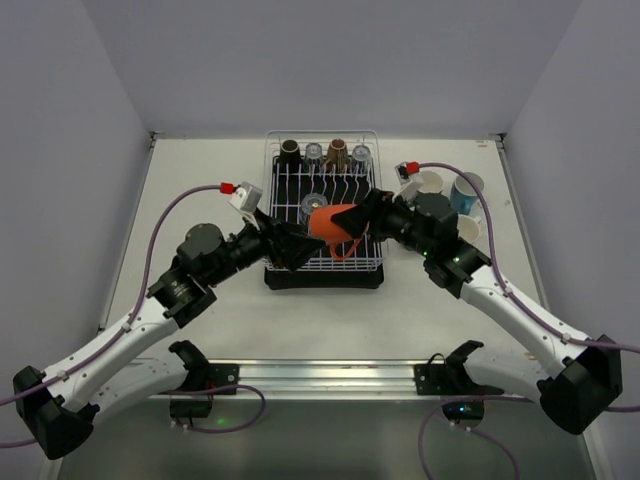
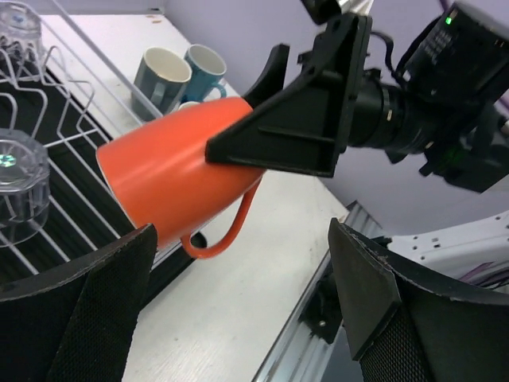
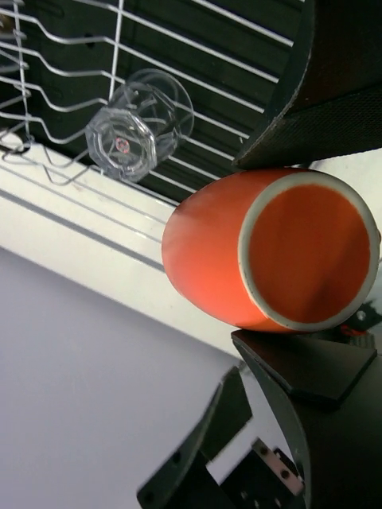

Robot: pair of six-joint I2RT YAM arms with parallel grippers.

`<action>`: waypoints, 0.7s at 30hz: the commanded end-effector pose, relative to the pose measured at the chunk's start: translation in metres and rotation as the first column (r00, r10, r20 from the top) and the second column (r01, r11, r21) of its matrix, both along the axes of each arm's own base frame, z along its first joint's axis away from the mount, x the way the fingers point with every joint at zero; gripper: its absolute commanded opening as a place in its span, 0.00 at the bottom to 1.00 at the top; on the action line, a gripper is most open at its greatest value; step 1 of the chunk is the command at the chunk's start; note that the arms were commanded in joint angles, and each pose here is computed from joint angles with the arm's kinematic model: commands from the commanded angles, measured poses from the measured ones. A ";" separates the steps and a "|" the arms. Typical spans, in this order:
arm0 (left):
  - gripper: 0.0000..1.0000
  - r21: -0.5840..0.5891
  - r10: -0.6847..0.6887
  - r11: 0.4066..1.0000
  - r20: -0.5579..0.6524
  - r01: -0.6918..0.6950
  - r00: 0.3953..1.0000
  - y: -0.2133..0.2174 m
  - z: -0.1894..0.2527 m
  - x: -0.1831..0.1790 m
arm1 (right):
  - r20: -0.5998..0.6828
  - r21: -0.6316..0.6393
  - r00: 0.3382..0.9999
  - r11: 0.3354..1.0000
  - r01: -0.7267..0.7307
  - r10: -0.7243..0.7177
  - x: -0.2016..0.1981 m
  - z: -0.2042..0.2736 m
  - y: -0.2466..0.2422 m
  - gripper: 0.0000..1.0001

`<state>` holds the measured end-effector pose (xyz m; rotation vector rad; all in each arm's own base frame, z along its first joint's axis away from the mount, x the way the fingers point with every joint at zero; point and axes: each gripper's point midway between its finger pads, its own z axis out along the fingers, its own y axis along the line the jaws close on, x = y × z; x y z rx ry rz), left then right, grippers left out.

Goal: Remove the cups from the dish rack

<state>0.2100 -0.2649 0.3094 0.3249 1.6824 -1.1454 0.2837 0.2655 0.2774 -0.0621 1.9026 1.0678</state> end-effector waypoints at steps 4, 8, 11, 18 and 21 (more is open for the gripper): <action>0.91 -0.170 -0.061 0.984 -0.007 0.059 0.998 -0.012 0.025 -0.005 | 0.238 0.303 0.969 0.943 -0.140 0.067 -0.043 0.105 -0.008 0.13; 0.90 -0.182 -0.067 0.981 -0.012 0.064 0.998 -0.014 0.025 -0.004 | 0.252 0.324 0.965 0.933 -0.159 0.076 -0.052 0.110 -0.012 0.12; 0.88 -0.210 -0.112 0.971 0.011 0.111 0.994 -0.020 0.033 -0.009 | 0.256 0.354 0.960 0.914 -0.200 0.111 -0.058 0.113 -0.008 0.12; 0.76 -0.288 -0.220 0.928 0.083 0.235 0.972 -0.034 0.053 -0.021 | 0.223 0.409 0.950 0.863 -0.296 0.220 -0.061 0.100 0.011 0.12; 0.61 -0.315 -0.237 0.913 0.113 0.261 0.965 -0.035 0.060 -0.025 | 0.216 0.443 0.942 0.835 -0.328 0.256 -0.063 0.097 0.016 0.13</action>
